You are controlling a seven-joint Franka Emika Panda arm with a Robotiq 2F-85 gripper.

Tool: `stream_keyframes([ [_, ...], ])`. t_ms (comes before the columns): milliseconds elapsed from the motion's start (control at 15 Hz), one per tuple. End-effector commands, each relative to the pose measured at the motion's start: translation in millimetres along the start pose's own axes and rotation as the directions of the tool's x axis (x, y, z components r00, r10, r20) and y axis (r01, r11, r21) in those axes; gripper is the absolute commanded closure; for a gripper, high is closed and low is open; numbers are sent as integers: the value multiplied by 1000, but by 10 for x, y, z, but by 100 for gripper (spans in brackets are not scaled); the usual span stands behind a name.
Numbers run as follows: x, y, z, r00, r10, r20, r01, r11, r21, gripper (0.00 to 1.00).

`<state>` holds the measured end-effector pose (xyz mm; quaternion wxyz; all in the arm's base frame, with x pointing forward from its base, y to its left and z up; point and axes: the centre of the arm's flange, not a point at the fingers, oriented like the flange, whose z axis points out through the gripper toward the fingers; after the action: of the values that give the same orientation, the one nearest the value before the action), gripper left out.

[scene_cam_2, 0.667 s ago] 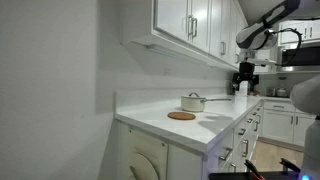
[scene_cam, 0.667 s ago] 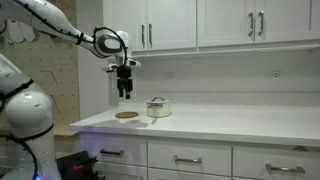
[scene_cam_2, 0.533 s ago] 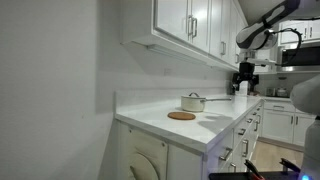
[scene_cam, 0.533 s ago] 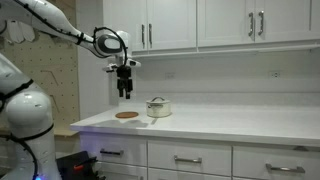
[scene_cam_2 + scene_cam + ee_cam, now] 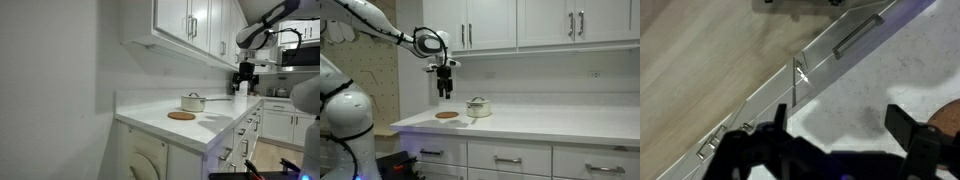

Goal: Open the top right cupboard door

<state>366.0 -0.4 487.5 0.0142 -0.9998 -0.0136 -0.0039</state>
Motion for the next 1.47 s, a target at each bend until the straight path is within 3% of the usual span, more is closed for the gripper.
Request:
stream_keyframes([
  [0, -6, -3, -29, 1000, -8, -12, 8, 1000, 5, 0],
  [267, -5, -77, -339, 983, -42, -178, 48, 998, 30, 0],
  [533, -53, -154, -765, 918, -134, -373, 139, 990, -14, 0],
  [733, -155, -166, -1157, 840, -190, -509, 205, 978, -28, 0],
  [1000, -321, -111, -1718, 708, -214, -673, 283, 959, -7, 0],
  [1200, -421, -132, -2070, 606, -236, -760, 369, 929, 6, 0],
  [1400, -437, -324, -2330, 523, -253, -814, 449, 893, 12, 0],
])
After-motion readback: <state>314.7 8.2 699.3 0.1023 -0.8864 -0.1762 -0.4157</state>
